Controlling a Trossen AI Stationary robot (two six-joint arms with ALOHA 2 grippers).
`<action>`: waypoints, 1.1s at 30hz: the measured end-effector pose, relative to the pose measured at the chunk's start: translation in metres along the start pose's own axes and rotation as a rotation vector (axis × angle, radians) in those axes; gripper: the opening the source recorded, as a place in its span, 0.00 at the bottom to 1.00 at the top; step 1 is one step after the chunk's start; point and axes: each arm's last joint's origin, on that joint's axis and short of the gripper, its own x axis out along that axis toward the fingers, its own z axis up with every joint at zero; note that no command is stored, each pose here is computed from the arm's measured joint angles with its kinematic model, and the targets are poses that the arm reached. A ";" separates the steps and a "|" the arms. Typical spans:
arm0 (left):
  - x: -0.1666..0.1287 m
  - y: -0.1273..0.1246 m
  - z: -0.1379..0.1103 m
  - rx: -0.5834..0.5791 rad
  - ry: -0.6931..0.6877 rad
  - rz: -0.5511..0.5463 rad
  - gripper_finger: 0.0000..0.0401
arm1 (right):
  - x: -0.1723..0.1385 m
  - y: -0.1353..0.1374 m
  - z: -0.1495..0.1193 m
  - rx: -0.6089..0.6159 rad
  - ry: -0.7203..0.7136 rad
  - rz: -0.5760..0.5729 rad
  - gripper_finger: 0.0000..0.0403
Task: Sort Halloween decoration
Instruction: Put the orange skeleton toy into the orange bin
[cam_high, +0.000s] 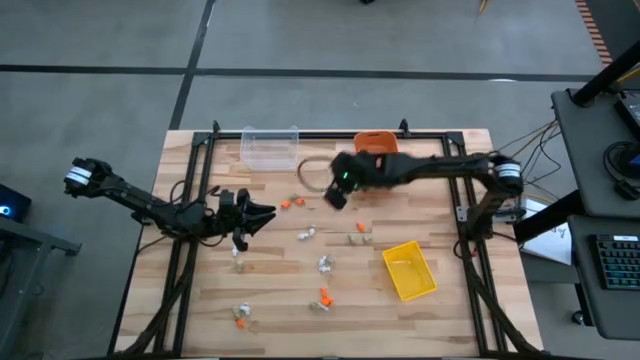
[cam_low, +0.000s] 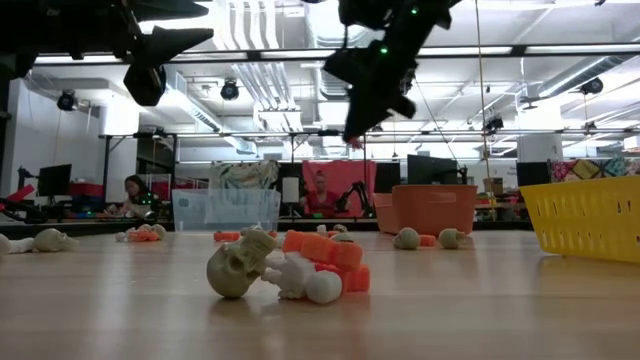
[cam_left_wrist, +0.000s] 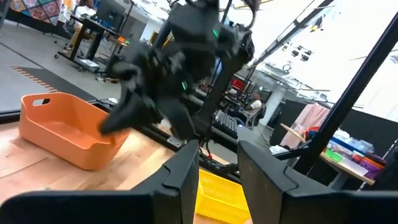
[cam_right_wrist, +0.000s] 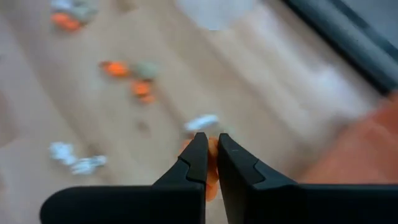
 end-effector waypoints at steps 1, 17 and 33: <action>0.000 0.000 0.000 0.000 0.000 0.000 0.23 | -0.004 -0.012 0.003 0.018 0.009 -0.023 0.03; 0.000 0.000 0.000 0.001 0.001 0.001 0.23 | 0.052 -0.151 -0.021 0.224 0.259 -0.223 0.03; 0.000 0.001 0.000 0.064 -0.006 0.020 0.23 | 0.068 -0.153 -0.028 0.215 0.284 -0.231 0.20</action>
